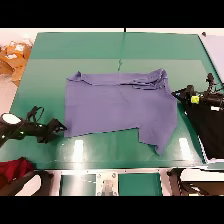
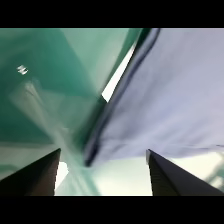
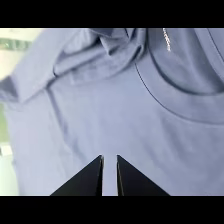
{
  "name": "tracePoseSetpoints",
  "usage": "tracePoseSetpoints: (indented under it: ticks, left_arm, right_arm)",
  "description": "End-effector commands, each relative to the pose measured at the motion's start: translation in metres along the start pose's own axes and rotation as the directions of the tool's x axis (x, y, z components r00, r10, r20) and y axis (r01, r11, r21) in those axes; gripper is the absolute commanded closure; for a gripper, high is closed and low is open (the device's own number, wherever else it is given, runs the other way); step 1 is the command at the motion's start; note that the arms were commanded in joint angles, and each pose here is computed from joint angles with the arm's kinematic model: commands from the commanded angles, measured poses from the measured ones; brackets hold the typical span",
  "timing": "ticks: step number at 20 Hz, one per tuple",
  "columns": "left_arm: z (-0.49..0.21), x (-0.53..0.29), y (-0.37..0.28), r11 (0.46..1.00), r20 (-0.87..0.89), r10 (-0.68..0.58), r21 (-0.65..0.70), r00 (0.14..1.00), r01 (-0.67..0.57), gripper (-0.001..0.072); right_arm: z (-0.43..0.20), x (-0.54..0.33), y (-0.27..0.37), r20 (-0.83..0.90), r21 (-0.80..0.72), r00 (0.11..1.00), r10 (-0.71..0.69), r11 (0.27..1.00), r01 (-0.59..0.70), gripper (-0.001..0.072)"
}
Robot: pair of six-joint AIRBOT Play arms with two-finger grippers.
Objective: Fold the shirts.
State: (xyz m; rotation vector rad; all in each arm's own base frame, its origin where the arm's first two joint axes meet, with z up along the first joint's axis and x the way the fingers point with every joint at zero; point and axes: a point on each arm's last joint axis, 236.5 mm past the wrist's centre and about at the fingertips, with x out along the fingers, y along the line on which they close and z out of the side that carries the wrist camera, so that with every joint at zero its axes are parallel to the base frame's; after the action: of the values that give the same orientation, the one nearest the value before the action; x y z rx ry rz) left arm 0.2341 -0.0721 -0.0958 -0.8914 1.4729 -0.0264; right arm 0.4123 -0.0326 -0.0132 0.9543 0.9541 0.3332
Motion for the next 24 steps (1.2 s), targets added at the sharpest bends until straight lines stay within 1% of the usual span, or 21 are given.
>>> tracePoseSetpoints:
  ticks: [1,2,3,4,5,6,8,10,11,12,13,15,17,20,21,22,23,24]
  left_arm:
    - [-0.004,0.023,-0.01,0.997,-0.039,-0.081,-0.02,0.996,0.081,0.0105]
    - [-0.006,0.03,-0.021,0.991,-0.062,-0.137,-0.022,0.989,0.135,0.0106]
    - [-0.008,0.032,-0.033,0.981,-0.082,-0.197,-0.017,0.977,0.196,0.024]
    - [-0.009,0.031,-0.04,0.973,-0.096,-0.228,0.017,0.969,0.23,0.0458]
    - [-0.01,0.028,-0.043,0.971,-0.11,-0.229,0.052,0.967,0.235,0.064]
    - [-0.008,0.022,-0.043,0.971,-0.125,-0.21,0.088,0.97,0.222,0.0684]
    - [0.002,0.006,-0.034,0.975,-0.143,-0.141,0.154,0.98,0.162,0.0686]
    - [0.026,-0.013,-0.016,0.982,-0.093,-0.055,0.175,0.994,0.071,0.0685]
    - [0.036,-0.02,-0.012,0.982,-0.067,-0.043,0.18,0.997,0.054,0.0685]
    - [0.042,-0.025,-0.011,0.982,-0.055,-0.046,0.179,0.997,0.055,0.0685]
    - [0.044,-0.026,-0.009,0.981,-0.045,-0.046,0.186,0.998,0.054,0.0685]
    - [0.048,-0.026,-0.007,0.98,-0.031,-0.04,0.193,0.999,0.045,0.0684]
    - [0.048,-0.026,-0.012,0.98,-0.029,-0.063,0.186,0.998,0.067,0.0685]
    - [0.054,-0.026,-0.013,0.978,-0.006,-0.068,0.196,0.998,0.068,0.0684]
    - [0.057,-0.026,-0.013,0.979,0.008,-0.068,0.195,0.998,0.065,0.0684]
    - [0.06,-0.026,-0.013,0.979,0.02,-0.067,0.195,0.998,0.061,0.0684]
    - [0.062,-0.026,-0.013,0.979,0.028,-0.065,0.195,0.997,0.059,0.0684]
    - [0.062,-0.026,-0.013,0.979,0.031,-0.065,0.195,0.997,0.058,0.0684]
  right_arm:
    - [0.003,0.004,0.009,0.016,0.008,0.999,0.031,0.999,-0.031,0.0582]
    - [0.003,0.004,0.01,0.018,0.01,0.999,0.035,0.999,-0.035,0.0555]
    - [0.003,0.004,0.01,0.018,0.009,0.999,0.035,0.999,-0.035,0.0554]
    - [0.002,0.004,0.011,0.015,0.009,0.999,0.037,0.999,-0.037,0.0553]
    - [0.001,0.004,0.012,0.009,0.009,0.999,0.04,0.999,-0.041,0.0525]
    - [-0.001,0.004,0.013,0.001,0.008,0.999,0.045,0.999,-0.045,0.0507]
    - [-0.002,0.004,0.013,-0.002,0.034,0.999,0.046,0.998,-0.045,0.0509]
    - [-0.01,0.003,0.012,-0.039,0.054,0.998,0.047,0.998,-0.045,0.052]
    - [-0.019,0.002,0.011,-0.075,0.051,0.996,0.04,0.998,-0.036,0.052]
    - [-0.029,0.001,0.001,-0.116,0.067,0.993,0.0,0.998,0.008,0.053]
    - [-0.038,-0.001,-0.013,-0.155,0.095,0.986,-0.06,0.993,0.075,0.0605]
    - [-0.054,-0.012,-0.038,-0.222,0.162,0.964,-0.148,0.969,0.186,0.0586]
    - [-0.071,-0.028,-0.048,-0.288,0.205,0.941,-0.175,0.949,0.24,0.0588]
    - [-0.099,-0.065,-0.085,-0.333,0.221,0.882,-0.333,0.882,0.416,0.0588]
    - [-0.111,-0.075,-0.094,-0.341,0.233,0.868,-0.362,0.862,0.451,0.0564]
    - [-0.122,-0.077,-0.097,-0.348,0.257,0.868,-0.355,0.854,0.453,0.0424]
    - [-0.132,-0.074,-0.101,-0.355,0.277,0.869,-0.345,0.849,0.45,0.0251]
    - [-0.14,-0.07,-0.107,-0.359,0.286,0.866,-0.347,0.843,0.456,0.0212]
